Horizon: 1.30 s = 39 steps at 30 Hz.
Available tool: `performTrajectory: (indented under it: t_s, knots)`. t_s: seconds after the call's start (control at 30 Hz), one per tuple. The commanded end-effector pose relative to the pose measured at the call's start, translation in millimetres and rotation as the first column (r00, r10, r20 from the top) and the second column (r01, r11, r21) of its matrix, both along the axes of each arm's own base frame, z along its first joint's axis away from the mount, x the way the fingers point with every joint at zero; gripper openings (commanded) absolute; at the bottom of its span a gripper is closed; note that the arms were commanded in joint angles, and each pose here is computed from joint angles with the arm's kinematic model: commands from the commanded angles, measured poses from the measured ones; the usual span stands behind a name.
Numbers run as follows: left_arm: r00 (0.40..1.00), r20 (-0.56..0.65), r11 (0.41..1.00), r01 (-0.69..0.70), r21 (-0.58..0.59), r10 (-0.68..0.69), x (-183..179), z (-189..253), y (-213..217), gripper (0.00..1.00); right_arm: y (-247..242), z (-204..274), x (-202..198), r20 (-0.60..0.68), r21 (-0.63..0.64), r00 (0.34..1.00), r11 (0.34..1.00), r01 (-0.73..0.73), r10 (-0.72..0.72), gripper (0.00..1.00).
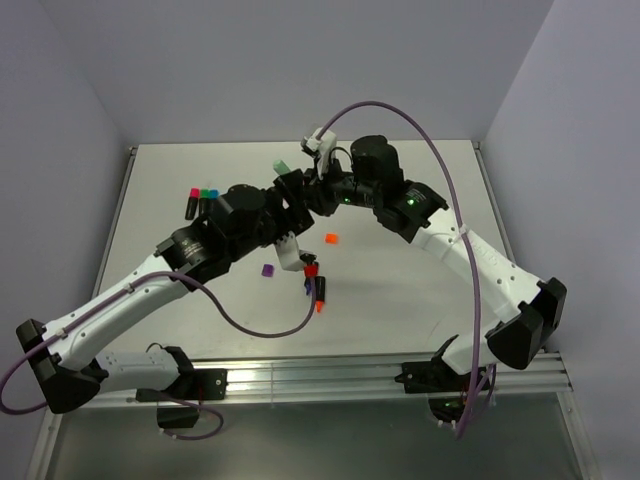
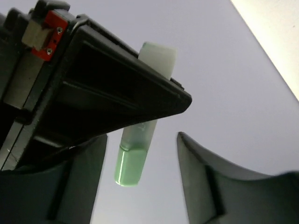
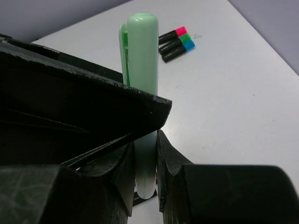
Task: Insert the pens into the pen caps
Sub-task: Insert the pen cap onto the pen, then press the pen cap onto the pen.
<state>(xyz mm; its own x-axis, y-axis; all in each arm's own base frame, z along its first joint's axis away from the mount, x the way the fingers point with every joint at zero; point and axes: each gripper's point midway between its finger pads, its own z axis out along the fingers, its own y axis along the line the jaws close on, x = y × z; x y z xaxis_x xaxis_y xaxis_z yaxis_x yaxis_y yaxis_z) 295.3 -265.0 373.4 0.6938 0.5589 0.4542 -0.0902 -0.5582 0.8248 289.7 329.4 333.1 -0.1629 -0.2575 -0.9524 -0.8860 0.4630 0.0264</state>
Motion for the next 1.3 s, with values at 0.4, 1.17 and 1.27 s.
performTrajectory:
  t_s: [0.4,1.17,1.27]
  knots:
    - [0.957,0.283,0.986,-0.025,-0.163,0.071,-1,88,15,1.0,-7,22,8,0.081,0.064,0.996,0.998,0.021,-0.026,0.0]
    - [0.833,-0.529,0.257,-0.554,-0.792,0.164,81,134,119,1.0,-21,35,-25,-0.061,0.184,0.982,0.969,-0.167,0.181,0.0]
    - [0.747,-0.663,0.127,-0.654,-0.746,-0.046,84,124,90,0.99,-22,29,-29,-0.083,0.184,0.978,0.968,-0.172,0.189,0.0]
